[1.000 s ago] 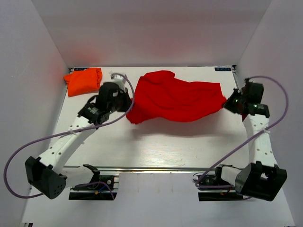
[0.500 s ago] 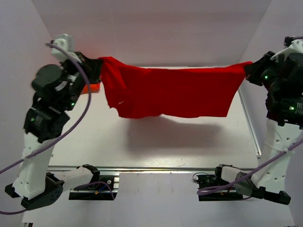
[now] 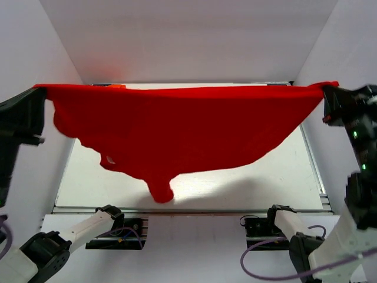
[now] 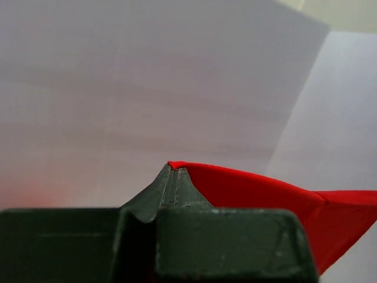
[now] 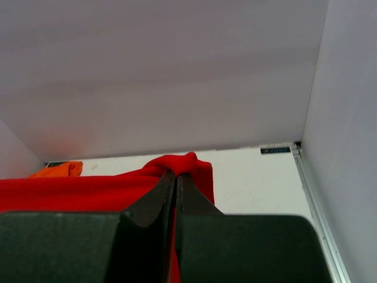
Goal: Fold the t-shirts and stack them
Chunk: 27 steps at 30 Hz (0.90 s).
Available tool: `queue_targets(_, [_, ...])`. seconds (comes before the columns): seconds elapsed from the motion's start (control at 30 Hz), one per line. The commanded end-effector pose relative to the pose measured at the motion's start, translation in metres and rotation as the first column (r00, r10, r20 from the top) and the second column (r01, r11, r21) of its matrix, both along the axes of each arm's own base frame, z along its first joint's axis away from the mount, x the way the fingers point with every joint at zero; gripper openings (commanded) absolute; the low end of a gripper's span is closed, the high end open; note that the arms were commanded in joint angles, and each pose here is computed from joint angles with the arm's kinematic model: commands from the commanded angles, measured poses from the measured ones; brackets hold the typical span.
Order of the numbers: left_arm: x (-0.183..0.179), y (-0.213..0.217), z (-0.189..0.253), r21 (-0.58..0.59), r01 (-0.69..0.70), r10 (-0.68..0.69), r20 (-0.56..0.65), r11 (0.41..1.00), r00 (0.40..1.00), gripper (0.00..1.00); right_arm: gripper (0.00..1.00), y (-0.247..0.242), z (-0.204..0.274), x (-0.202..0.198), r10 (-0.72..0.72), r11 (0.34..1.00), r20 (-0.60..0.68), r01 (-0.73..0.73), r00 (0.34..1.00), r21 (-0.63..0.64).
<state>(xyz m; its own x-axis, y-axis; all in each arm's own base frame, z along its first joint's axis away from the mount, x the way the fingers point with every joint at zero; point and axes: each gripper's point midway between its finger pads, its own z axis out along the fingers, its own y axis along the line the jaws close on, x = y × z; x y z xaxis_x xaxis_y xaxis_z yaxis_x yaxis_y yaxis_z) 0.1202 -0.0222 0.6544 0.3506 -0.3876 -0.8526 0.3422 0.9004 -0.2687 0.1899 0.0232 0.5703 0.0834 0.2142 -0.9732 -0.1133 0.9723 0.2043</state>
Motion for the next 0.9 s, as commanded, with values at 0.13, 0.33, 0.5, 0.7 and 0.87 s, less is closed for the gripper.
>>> queue_targets(0.13, [-0.041, 0.008, 0.020, 0.025, 0.052, -0.054, 0.114, 0.998, 0.992, 0.00, 0.00, -0.010, 0.037, -0.053, -0.092, 0.991, 0.208, 0.110, 0.974, -0.075])
queue_targets(0.33, [-0.062, 0.009, 0.030, 0.029, 0.096, -0.100, 0.180, 0.995, 0.979, 0.00, 0.00, -0.013, 0.037, -0.079, -0.136, 0.986, 0.248, 0.155, 0.959, -0.059])
queue_targets(0.5, [-0.054, 0.005, 0.029, 0.033, 0.097, -0.101, 0.172, 0.995, 0.980, 0.00, 0.00, -0.021, 0.024, -0.069, -0.174, 0.982, 0.214, 0.187, 0.961, -0.040])
queue_targets(0.7, [0.034, -0.023, -0.022, 0.077, 0.003, 0.000, -0.042, 0.997, 0.999, 0.00, 0.00, -0.024, -0.030, -0.016, -0.146, 0.989, 0.081, 0.148, 0.986, -0.020])
queue_targets(0.87, [0.106, -0.020, -0.082, 0.126, -0.213, 0.231, -0.162, 0.969, 0.959, 0.00, 0.00, -0.023, -0.138, 0.056, -0.074, 0.997, -0.133, 0.074, 0.988, -0.006])
